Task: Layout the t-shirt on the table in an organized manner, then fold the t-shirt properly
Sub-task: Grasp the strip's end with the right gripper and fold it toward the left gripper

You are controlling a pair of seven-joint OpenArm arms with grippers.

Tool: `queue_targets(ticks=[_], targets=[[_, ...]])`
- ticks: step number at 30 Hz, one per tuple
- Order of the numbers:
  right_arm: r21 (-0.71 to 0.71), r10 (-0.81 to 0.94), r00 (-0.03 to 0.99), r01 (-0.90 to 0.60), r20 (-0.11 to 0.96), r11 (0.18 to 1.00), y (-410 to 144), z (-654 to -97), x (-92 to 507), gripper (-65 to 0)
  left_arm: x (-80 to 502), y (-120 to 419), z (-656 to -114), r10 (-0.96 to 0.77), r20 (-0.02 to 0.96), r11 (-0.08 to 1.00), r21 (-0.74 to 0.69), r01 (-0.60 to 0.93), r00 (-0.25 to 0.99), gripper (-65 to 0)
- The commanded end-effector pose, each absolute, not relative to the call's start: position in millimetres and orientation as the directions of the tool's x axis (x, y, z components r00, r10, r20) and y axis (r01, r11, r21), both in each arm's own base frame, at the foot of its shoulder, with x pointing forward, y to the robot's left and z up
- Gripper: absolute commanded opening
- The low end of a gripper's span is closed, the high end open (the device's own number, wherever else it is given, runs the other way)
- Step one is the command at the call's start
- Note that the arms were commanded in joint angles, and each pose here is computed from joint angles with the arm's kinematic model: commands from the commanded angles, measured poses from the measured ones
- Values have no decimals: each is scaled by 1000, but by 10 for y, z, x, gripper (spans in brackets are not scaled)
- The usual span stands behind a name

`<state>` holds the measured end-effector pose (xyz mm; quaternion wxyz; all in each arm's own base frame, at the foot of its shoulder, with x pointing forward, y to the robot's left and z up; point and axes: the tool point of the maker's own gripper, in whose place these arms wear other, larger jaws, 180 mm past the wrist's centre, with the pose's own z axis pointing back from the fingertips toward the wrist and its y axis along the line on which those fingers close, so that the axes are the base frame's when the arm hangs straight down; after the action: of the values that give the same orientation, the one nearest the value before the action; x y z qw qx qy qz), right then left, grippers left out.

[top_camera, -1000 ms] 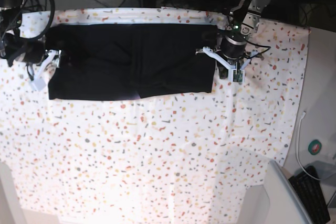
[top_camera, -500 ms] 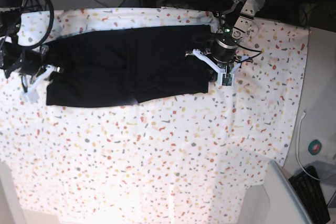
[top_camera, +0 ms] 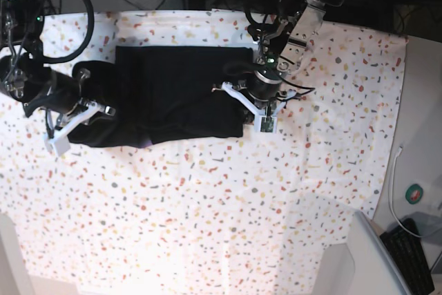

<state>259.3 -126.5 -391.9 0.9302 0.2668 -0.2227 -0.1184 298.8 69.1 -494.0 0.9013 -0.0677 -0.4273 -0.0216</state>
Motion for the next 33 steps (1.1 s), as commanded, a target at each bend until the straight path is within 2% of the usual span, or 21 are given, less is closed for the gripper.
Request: queue_targets(ticks=[1, 5, 9, 20, 24, 33], targets=[[550, -339, 863, 87, 375, 831, -1254, -3827, 2662, -650, 2963, 663, -4984, 22, 751, 989, -114, 96, 659, -650], [548, -289, 885, 46, 366, 835, -989, -3803, 2605, -650, 3000, 658, -4961, 21, 756, 989, -113, 98, 654, -650], [447, -159, 894, -51, 419, 893, -821, -3830, 2533, -650, 3000, 658, -4961, 21, 756, 989, -113, 98, 654, -650], [397, -15, 901, -176, 433, 901, -175, -3869, 2408, -650, 2894, 518, -5002, -19, 748, 982, -110, 153, 663, -650], [361, 9, 903, -181, 430, 915, -107, -3928, 2428, -650, 2876, 498, -5010, -18, 746, 982, -113, 154, 665, -650], [396, -7, 928, -152, 372, 906, 83, -4073, 2463, -650, 2880, 521, -5008, -21, 747, 982, -108, 153, 664, -650]])
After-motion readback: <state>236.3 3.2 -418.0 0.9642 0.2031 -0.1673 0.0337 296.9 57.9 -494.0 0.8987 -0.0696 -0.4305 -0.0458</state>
